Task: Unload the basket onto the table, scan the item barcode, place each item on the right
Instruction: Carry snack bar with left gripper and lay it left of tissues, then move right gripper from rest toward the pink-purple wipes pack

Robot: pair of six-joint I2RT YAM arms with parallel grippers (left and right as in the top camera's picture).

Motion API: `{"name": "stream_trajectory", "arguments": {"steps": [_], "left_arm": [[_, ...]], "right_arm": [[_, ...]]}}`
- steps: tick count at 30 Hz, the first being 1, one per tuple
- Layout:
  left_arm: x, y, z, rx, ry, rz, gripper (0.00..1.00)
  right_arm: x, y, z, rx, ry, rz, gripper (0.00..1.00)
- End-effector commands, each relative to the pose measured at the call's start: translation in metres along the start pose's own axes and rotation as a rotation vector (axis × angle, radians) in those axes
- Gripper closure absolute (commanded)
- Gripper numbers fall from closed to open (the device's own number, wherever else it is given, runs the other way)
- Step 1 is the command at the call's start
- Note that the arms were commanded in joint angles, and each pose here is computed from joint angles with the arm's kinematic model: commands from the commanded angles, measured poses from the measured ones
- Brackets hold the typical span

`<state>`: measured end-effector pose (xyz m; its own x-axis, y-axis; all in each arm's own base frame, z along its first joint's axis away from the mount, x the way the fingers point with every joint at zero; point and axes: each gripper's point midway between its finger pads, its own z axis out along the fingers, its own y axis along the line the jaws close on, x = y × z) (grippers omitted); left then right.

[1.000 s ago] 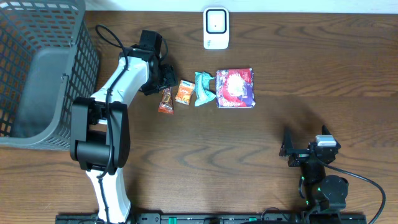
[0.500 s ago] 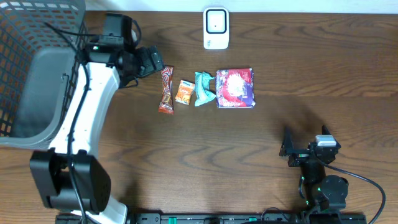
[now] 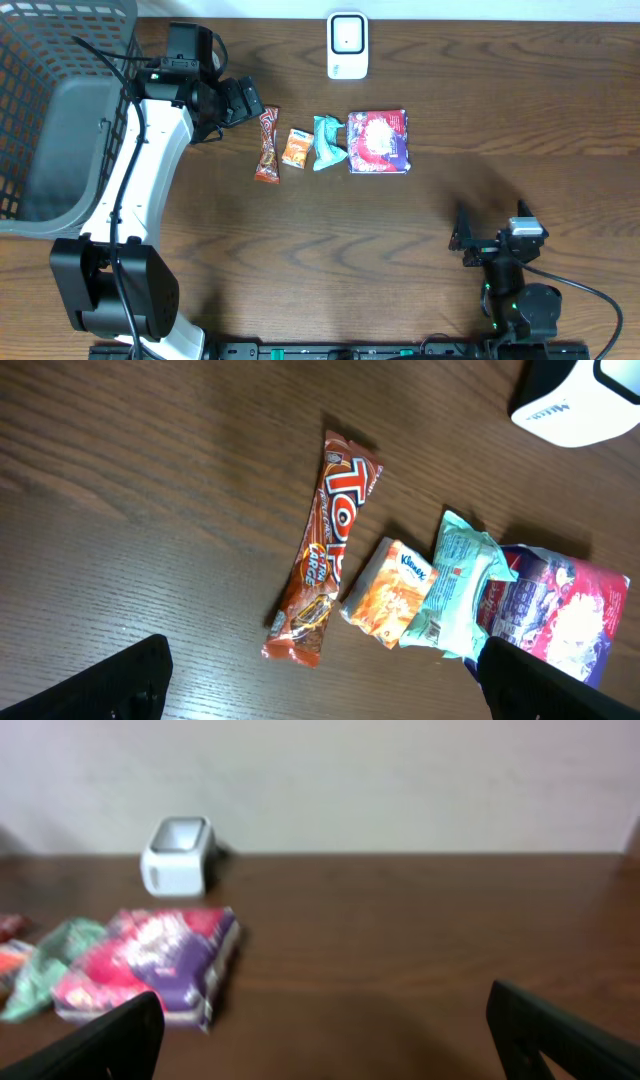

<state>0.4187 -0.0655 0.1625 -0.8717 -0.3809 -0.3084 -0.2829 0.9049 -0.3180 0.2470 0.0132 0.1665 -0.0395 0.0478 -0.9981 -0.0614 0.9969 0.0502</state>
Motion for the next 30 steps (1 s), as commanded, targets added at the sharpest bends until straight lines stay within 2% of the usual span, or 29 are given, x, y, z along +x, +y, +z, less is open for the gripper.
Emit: {"name": "stream_trajectory", "arguments": {"steps": [1, 3, 5, 11, 16, 21, 25, 30], "left_arm": [[-0.002, -0.001, 0.000, 0.002, -0.001, 0.004, 0.02], [-0.002, -0.001, 0.000, 0.002, -0.001, 0.005, 0.02], [-0.002, -0.001, 0.000, 0.001, -0.002, 0.004, 0.02], [-0.002, -0.001, 0.000, 0.001, -0.002, 0.005, 0.02], [-0.002, -0.001, 0.000, 0.002, -0.001, 0.005, 0.02], [-0.002, -0.001, 0.000, 0.001, -0.002, 0.005, 0.02], [-0.002, -0.001, 0.000, 0.002, -0.001, 0.005, 0.02], [-0.002, -0.001, 0.000, 0.001, -0.002, 0.005, 0.02]], "right_arm": [[-0.016, 0.036, -0.005, -0.217, -0.036, 0.262, 0.01], [-0.020, 0.071, -0.016, -0.433, 0.033, 0.496, 0.01], [-0.014, 0.089, -0.026, -0.544, 0.125, 0.622, 0.01], [-0.062, 0.090, -0.034, -0.627, 0.035, 0.924, 0.01], [-0.143, 0.090, -0.073, -0.790, -0.284, 0.850, 0.01], [-0.200, 0.078, -0.087, -0.699, -0.422, 0.766, 0.01], [-0.221, 0.076, -0.070, -0.543, -0.331, 0.544, 0.01], [-0.210, 0.076, -0.014, -0.405, 0.005, 0.357, 0.01]]}}
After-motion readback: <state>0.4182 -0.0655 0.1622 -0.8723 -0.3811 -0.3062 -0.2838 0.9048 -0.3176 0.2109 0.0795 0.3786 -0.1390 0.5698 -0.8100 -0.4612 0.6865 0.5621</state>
